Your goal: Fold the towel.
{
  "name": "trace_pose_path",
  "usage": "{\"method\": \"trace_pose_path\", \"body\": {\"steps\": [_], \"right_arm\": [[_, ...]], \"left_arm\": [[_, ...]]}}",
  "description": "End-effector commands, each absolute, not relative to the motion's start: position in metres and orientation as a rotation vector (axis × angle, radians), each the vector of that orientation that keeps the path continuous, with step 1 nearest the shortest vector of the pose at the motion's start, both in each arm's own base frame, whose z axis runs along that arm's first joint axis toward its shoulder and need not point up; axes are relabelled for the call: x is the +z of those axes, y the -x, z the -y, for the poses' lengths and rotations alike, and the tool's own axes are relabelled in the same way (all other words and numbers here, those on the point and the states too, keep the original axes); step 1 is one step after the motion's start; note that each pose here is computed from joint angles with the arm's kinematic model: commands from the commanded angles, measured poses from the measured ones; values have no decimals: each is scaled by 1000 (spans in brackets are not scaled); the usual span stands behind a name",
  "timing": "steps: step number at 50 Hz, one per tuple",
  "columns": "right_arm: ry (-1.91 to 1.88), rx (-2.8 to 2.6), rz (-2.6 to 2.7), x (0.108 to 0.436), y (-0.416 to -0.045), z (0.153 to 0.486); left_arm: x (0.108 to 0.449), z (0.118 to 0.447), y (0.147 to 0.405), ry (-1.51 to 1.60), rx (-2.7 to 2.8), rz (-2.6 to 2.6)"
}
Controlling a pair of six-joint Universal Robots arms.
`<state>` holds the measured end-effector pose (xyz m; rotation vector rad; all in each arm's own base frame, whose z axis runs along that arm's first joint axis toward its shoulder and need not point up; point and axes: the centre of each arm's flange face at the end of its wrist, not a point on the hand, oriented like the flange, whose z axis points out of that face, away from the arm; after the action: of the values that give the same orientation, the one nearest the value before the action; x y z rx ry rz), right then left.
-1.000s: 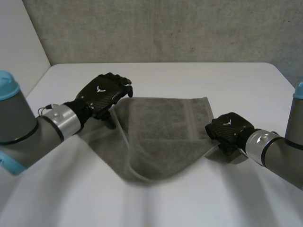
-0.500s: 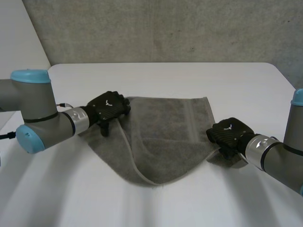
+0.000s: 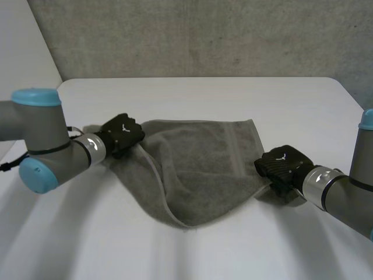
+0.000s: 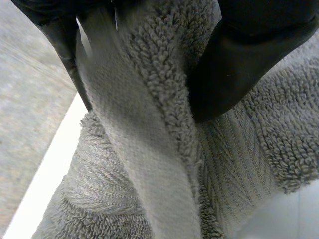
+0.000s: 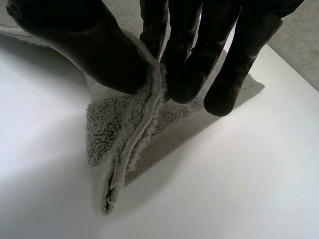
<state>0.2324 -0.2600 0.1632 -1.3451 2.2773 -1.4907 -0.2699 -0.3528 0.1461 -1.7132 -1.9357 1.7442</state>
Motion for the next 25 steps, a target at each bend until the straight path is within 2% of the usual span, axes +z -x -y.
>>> {"method": "trace_pose_path", "body": {"steps": [1, 6, 9, 17, 25], "right_arm": [[1329, -1512, -2275, 179, -230, 258], [1285, -1517, -2307, 216, -214, 252], [1285, -1500, -2297, 220, -214, 249], [1279, -1391, -2238, 212, -219, 236], [1281, -1351, -2248, 205, -219, 231]], "left_arm": [[191, 335, 262, 1670, 1838, 1905], [219, 313, 244, 1568, 1880, 1924], [219, 308, 239, 1546, 1871, 1931], [182, 291, 219, 1473, 1683, 1990], [155, 285, 214, 1449, 1594, 2028]]}}
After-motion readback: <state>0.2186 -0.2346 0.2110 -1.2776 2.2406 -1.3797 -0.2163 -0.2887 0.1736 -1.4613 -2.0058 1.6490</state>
